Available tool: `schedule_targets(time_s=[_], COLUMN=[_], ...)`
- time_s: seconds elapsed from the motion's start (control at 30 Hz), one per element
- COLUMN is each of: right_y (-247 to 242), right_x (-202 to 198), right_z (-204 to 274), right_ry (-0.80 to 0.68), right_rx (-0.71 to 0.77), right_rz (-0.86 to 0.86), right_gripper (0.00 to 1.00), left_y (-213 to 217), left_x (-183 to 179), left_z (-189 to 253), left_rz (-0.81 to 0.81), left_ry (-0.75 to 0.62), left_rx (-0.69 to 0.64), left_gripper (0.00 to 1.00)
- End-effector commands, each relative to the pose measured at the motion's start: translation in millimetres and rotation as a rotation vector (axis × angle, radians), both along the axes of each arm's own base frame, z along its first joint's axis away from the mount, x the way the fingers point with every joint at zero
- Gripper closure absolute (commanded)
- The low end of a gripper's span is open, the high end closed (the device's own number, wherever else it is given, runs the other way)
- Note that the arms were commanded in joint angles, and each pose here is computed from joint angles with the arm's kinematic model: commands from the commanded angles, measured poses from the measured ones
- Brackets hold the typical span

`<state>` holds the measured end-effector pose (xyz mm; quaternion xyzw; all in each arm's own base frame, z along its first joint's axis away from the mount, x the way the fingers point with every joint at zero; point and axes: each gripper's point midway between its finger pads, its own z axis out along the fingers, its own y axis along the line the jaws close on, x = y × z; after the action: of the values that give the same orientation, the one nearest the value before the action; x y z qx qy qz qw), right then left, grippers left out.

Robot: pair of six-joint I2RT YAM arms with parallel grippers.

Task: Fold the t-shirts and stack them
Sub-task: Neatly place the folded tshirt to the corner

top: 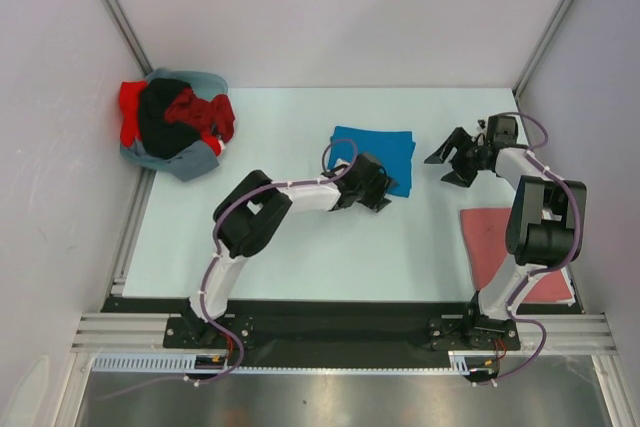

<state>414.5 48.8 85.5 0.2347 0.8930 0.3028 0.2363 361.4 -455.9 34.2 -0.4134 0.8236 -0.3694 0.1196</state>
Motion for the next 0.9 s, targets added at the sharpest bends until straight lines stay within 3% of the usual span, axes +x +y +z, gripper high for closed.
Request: schedule_targets(time_s=[0.0,0.27,0.4,0.5,0.57,0.87], right_y=[-6.1,-7.6,3.0,12.5,16.6,57.8], right_x=[10.3,15.0,20.7,29.0,41.0,68.5], right_z=[19.6,19.1,8.9,8.2,5.1,-22.2], right_ry=[-0.062,-0.066,-0.051,-0.051,-0.065,-0.006], right_rx=[-0.031,-0.058,-0.021,0.019,0.044,0.160], right_rz=[0.009,0.010,0.049,0.097,0.127,0.215], right_gripper=[0.21,0.19,0.12,0.00,0.00,0.00], left_y=[15.0,10.5,6.1,8.5,9.9,27.5], left_x=[7.3,18.7,22.6,20.9,21.0,10.7], left_z=[-21.8,-41.3,-35.4,-19.2,-9.4,22.1], left_rz=[0.120,0.184,0.144,0.075,0.041,-0.024], left_ry=[0.065,0.108,0.088,0.056,0.041,-0.002], left_rx=[0.092,0.114,0.098,0.100,0.089,0.059], left_gripper=[0.43,0.55,0.82,0.92,0.99,1.00])
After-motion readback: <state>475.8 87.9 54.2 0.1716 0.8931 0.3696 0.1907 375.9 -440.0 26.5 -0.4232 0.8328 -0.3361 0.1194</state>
